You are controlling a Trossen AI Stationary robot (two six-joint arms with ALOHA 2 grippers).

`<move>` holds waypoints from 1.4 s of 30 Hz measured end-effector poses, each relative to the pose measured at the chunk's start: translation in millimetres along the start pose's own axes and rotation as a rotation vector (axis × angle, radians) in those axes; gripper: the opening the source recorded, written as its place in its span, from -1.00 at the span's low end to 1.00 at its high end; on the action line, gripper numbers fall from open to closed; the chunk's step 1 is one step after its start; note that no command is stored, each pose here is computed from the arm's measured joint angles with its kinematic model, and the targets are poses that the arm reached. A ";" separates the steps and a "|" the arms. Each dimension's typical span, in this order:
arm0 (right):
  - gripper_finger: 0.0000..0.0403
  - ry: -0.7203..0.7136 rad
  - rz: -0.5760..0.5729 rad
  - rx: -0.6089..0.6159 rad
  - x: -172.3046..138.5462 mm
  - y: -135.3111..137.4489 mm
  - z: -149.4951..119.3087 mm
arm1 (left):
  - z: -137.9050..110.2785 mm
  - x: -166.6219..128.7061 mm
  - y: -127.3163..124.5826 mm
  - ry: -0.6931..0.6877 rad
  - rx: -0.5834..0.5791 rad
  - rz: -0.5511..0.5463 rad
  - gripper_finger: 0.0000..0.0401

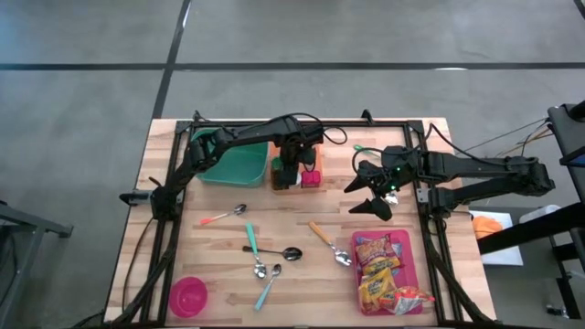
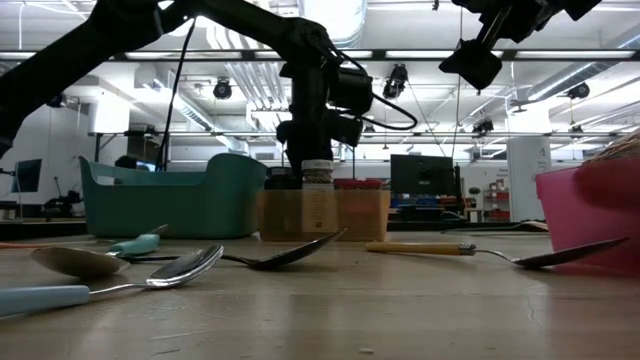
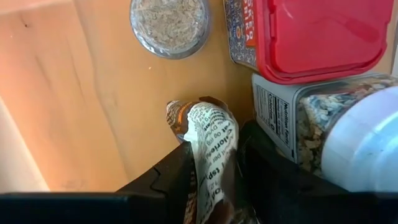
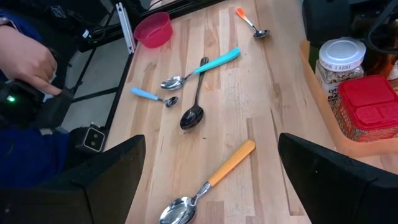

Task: Pick & Place Food Item
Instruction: Put the orange seasoning pack into the orange bin

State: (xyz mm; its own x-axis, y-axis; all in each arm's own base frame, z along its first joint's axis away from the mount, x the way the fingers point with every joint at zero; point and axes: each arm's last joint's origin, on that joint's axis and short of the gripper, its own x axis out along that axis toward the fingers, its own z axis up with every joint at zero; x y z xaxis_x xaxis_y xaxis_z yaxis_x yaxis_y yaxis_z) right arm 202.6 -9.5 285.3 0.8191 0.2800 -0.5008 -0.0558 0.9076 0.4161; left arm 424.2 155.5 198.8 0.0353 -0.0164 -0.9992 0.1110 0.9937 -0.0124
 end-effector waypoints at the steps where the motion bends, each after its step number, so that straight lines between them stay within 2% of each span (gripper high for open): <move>1: 0.81 0.000 0.000 0.000 0.0 0.1 0.0 | 0.0 0.0 0.0 0.000 0.000 0.000 -0.22; 14: 0.81 0.000 0.000 0.001 0.0 0.1 0.0 | -3.1 -5.5 -1.9 0.013 -0.027 -0.006 -0.22; 19: 0.81 0.000 0.001 0.003 0.1 0.1 0.0 | -3.6 -8.6 -2.2 0.006 -0.071 -0.003 -0.22; 32: 0.81 0.001 0.002 0.003 0.1 0.4 -0.1 | -7.3 -27.1 -4.6 -0.033 -0.071 0.015 -0.22; 42: 0.81 0.001 0.002 0.010 0.1 0.4 -0.1 | -9.1 -27.7 -5.6 -0.015 -0.070 0.013 -0.22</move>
State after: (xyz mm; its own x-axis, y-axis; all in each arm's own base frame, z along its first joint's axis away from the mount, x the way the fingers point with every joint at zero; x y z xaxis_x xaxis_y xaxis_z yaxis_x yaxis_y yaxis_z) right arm 202.6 -9.0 285.3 0.8185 0.2822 -0.5004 -0.0521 0.9039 0.4246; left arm 413.6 151.4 226.2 0.0509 -0.0044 -0.9987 0.0411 0.9992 -0.0023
